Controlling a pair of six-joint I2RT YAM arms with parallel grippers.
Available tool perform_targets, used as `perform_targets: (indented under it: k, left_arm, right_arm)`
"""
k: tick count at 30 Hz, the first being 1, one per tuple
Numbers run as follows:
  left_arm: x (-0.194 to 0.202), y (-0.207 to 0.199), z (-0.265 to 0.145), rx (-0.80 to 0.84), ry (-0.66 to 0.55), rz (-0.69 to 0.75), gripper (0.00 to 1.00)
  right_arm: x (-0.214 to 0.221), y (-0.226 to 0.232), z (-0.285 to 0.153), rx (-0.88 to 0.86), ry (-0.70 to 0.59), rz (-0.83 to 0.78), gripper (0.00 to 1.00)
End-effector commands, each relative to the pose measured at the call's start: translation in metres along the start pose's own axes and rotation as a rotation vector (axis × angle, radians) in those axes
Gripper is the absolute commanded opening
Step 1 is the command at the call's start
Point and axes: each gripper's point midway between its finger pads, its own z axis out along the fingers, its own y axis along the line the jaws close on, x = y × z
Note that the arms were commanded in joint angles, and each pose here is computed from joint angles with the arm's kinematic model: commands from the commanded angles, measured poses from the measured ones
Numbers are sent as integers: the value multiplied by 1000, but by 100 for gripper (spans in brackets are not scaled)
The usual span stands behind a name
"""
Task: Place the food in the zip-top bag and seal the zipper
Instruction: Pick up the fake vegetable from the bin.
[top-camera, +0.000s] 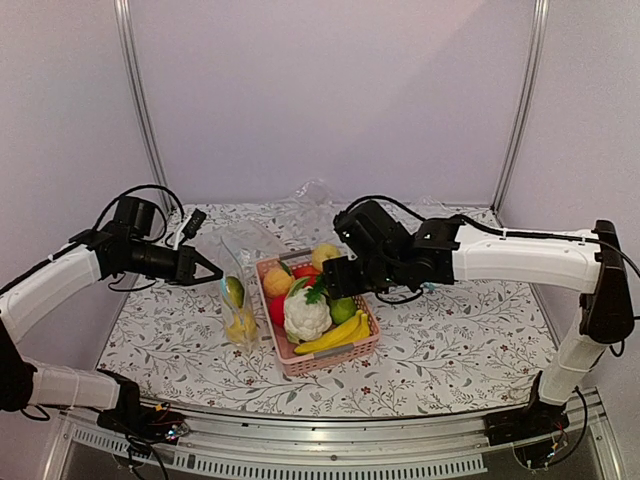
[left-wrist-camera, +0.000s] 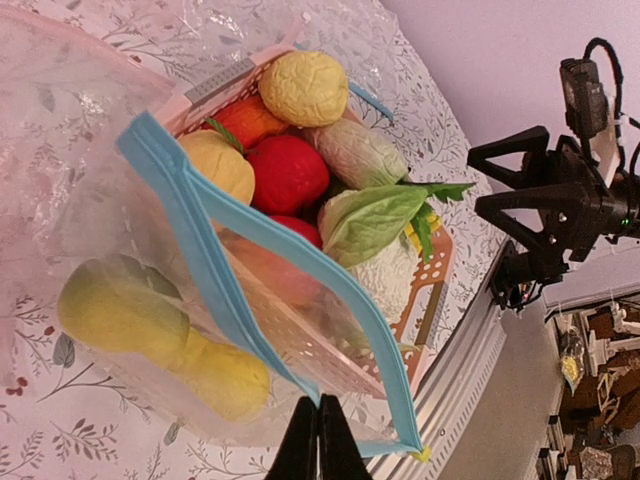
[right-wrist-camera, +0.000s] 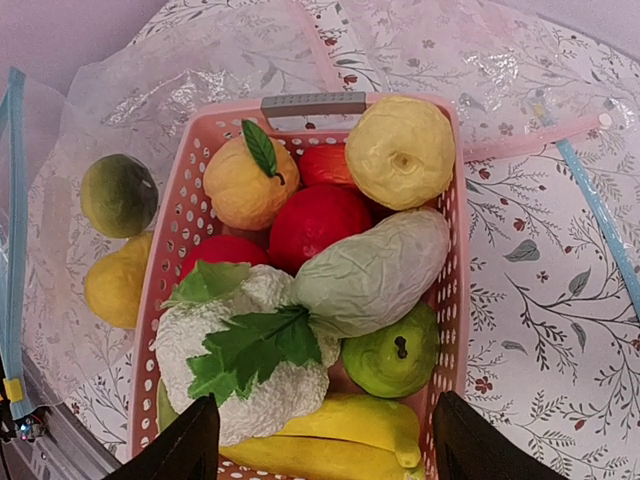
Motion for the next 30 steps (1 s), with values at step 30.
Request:
perform_targets:
  k: [30]
  left_arm:
    - [-6,3,0,4,6,-2,0]
  right_arm:
    - [10,16,57,228,50,-133,50]
